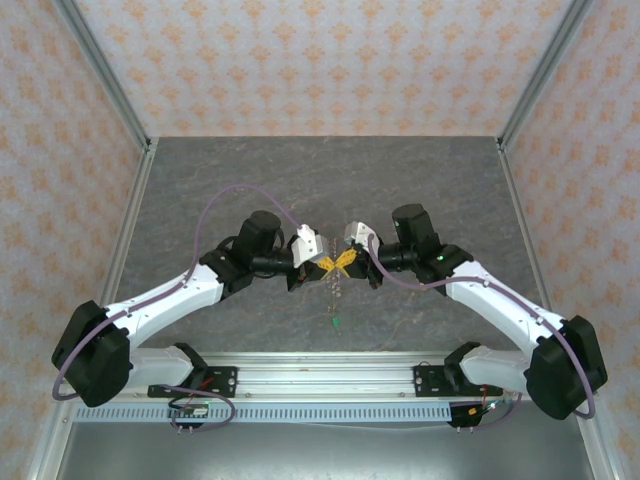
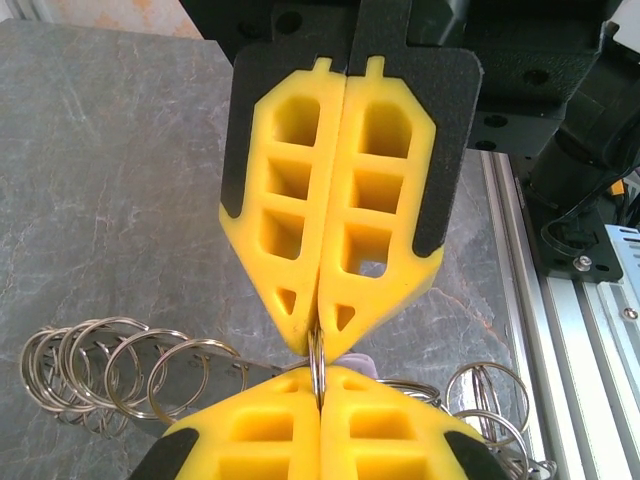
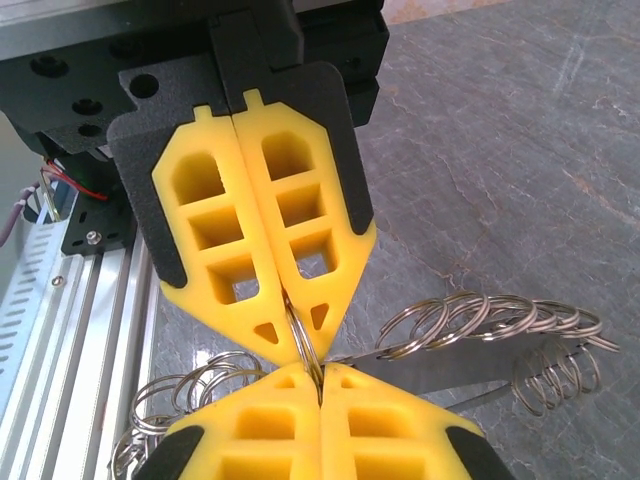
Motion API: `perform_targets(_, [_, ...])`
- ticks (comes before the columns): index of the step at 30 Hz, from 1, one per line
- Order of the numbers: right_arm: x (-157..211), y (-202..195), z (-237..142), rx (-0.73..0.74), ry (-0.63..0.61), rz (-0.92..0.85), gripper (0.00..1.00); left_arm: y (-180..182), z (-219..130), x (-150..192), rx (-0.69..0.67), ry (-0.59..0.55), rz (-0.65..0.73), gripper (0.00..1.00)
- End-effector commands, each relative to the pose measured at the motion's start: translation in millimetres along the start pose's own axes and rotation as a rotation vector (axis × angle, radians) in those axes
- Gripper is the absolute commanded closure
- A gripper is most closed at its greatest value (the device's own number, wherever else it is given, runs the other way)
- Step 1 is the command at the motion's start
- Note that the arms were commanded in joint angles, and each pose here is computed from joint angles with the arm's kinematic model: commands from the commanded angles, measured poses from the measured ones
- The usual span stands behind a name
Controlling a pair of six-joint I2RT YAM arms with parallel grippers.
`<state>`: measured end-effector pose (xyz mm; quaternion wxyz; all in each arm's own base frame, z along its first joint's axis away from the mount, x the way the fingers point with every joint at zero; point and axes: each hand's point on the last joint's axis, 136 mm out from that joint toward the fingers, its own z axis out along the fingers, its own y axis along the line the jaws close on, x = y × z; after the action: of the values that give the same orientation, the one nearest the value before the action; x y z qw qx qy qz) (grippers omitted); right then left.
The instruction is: Put the keys on the keyring
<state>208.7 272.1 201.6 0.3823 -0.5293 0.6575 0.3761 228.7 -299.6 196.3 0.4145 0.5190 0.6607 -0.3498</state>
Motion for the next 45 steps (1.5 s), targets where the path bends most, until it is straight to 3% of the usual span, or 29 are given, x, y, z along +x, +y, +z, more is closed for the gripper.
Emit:
perform_targets(1, [-15.3,-6.4,-6.0,0.033,-0.017,-0.044,0.99,-6.2,-7.5,-24.9,0.013,-0.057,0.083,0.93])
perform_targets(7, [-17.5,-1.0,-9.4,0.039,0.057,-0.063,1.00,2.2,-4.5,-7.4,-0.010,0.064,0.093,0.89])
perform_targets(15, [-23.4,3.9,-9.0,0.058,0.094,-0.097,1.00,2.9,-2.1,-7.0,0.005,0.086,0.097,0.90])
perform_targets(22, [-28.8,8.4,-13.0,0.073,0.146,-0.118,0.99,4.0,-2.9,-2.3,-0.004,0.107,0.091,1.00])
perform_targets(30, [-22.0,10.9,-7.6,0.055,0.107,-0.124,0.86,-2.3,-2.7,-19.5,0.023,-0.003,0.090,1.00])
perform_targets(35, [-21.0,10.0,-7.6,0.020,0.034,-0.087,0.85,-8.3,-5.3,-30.2,0.045,-0.063,0.087,1.00])
perform_targets(45, [-8.1,4.4,-6.6,0.003,0.021,-0.042,0.88,-13.1,-9.5,-36.8,0.066,-0.098,0.093,1.00])
